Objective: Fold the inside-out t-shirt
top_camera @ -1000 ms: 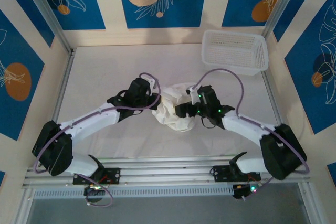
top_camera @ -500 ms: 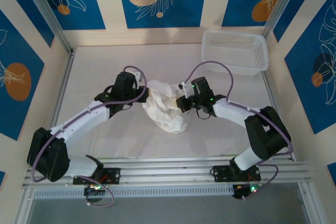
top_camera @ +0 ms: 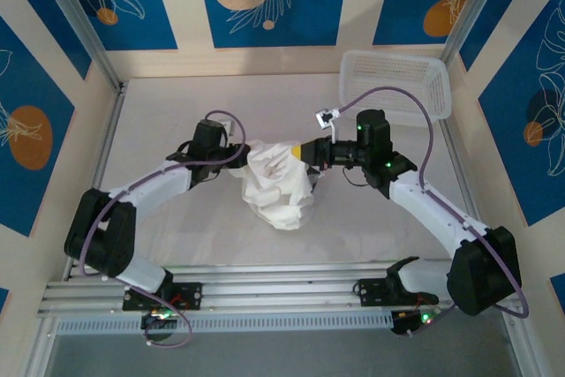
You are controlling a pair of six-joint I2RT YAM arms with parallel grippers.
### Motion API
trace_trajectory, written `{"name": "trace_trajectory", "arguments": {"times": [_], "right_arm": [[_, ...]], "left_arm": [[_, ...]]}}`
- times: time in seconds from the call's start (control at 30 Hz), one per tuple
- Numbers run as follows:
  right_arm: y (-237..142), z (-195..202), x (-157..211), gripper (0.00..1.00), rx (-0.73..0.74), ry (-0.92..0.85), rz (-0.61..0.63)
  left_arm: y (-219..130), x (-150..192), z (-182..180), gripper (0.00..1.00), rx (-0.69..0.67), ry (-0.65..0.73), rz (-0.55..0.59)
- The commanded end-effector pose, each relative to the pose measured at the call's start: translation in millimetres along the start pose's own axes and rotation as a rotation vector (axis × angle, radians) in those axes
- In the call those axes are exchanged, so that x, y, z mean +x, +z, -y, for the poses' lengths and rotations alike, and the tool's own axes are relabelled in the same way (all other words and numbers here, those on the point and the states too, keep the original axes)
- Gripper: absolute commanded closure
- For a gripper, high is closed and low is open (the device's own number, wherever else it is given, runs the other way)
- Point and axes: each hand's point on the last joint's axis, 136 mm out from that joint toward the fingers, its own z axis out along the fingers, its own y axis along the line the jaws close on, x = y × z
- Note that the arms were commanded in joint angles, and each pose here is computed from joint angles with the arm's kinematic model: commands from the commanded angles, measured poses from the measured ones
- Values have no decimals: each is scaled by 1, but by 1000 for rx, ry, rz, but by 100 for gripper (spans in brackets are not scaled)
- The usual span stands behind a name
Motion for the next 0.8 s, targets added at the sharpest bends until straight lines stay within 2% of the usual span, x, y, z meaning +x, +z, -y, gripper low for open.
{"name": "trace_trajectory", "arguments": {"times": [0.0,0.13,0.27,0.4,0.5,0.53,0.57,0.6,0.63,0.67,0.77], "right_arm": [[-1,-1,-8,100,-6,45,15],[4,5,-7,100,-3,58,7],[13,4,-6,100,-27,62,-24],[21,-1,-7,100,-52,63,-48],[25,-8,-7,100,-55,55,-48],[25,-8,-7,100,-49,58,-45],[25,-7,-7,100,-40,65,-40],[25,-1,-6,100,-17,86,-32],[25,11,-3,100,26,118,-25],[23,27,1,100,84,156,-15],[11,101,36,100,284,332,-1]], "left_arm": [[-38,-7,18,40,98,-84,45],[-70,22,33,37,207,-235,-2],[-82,35,67,33,359,-277,-37],[-56,41,80,19,396,-346,-118],[-30,39,93,16,484,-422,-136],[-22,37,104,18,542,-439,-153],[-19,34,114,27,596,-451,-161],[-19,28,126,49,669,-456,-151],[-23,18,134,83,731,-458,-117],[-29,10,138,100,767,-456,-86],[-57,-16,147,100,785,-385,-2]]}}
